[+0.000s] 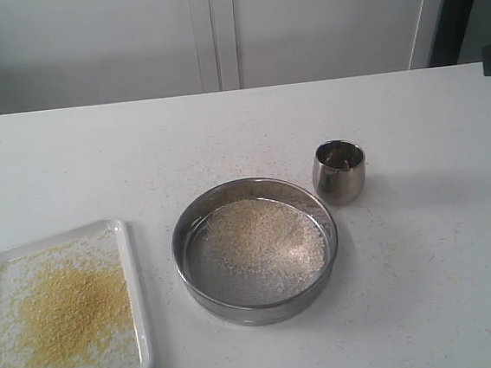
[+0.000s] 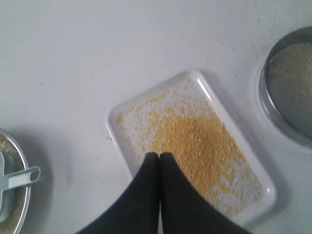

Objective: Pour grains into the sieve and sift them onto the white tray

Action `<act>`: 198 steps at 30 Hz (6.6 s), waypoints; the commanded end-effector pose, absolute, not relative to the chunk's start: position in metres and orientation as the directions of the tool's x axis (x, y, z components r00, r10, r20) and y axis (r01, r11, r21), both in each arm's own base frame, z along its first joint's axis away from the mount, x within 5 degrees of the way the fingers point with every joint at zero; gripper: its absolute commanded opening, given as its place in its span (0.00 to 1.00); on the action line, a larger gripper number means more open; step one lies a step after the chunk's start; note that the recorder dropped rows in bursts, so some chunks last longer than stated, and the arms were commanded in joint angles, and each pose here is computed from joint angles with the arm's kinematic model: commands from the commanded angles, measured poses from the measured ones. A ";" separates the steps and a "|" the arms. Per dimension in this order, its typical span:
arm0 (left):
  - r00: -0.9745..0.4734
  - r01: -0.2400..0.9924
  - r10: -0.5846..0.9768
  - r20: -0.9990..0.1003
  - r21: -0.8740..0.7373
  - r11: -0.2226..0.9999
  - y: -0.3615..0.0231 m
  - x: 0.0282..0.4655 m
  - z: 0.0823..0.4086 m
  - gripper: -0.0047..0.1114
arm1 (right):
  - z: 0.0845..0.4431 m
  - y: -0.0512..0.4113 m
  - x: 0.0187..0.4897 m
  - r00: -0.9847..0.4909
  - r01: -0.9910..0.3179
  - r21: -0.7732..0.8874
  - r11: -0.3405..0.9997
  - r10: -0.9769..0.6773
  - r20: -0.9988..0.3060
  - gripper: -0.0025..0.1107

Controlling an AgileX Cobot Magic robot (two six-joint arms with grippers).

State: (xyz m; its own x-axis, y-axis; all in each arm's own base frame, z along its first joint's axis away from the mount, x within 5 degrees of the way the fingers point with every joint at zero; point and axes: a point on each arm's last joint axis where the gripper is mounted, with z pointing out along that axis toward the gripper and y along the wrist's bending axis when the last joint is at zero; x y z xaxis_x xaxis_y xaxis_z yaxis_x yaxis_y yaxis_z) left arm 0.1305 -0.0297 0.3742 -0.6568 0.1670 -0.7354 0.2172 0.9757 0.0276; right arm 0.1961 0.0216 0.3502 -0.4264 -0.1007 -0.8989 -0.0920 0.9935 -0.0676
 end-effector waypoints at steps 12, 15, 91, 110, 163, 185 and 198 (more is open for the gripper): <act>-0.387 0.266 0.233 -0.892 0.134 0.955 -0.025 0.111 0.353 0.04 | 0.351 0.020 0.195 -0.417 -0.083 -0.067 0.994 -0.096 -0.904 0.02; -0.351 0.286 0.289 -0.891 0.192 0.939 -0.022 0.101 0.349 0.04 | 0.351 0.020 0.195 -0.417 -0.083 -0.067 0.994 -0.096 -0.904 0.02; -0.382 0.075 0.114 -0.917 0.092 0.993 -0.003 0.050 0.163 0.04 | 0.351 0.020 0.195 -0.418 -0.083 -0.066 0.994 -0.094 -0.904 0.02; -0.375 0.074 0.114 -0.920 0.093 0.993 -0.003 0.051 0.164 0.04 | 0.351 0.020 0.195 -0.418 -0.083 -0.066 0.994 -0.094 -0.904 0.02; -0.370 0.073 0.113 -0.922 0.093 0.993 -0.003 0.051 0.164 0.04 | 0.341 0.004 0.088 -0.210 -0.058 -0.064 0.996 -0.075 -0.975 0.02; -0.370 0.073 0.113 -0.922 0.093 0.993 -0.003 0.051 0.164 0.04 | 0.317 0.006 0.063 -0.128 -0.122 -0.071 0.990 -0.086 -0.988 0.02; -0.370 0.073 0.113 -0.922 0.093 0.993 -0.003 0.051 0.164 0.04 | 0.271 0.006 0.055 -0.168 -0.131 -0.052 0.990 -0.074 -0.983 0.02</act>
State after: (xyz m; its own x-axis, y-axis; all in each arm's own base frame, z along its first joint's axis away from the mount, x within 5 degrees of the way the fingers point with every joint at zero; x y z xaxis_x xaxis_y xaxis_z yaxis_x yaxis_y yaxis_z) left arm 0.0509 -0.0026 0.1656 -0.3711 0.1183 -0.9210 0.0751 0.9924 0.0972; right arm 0.0565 0.0067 0.2785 -0.1775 -0.0696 -0.9817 -0.1365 0.9896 -0.0455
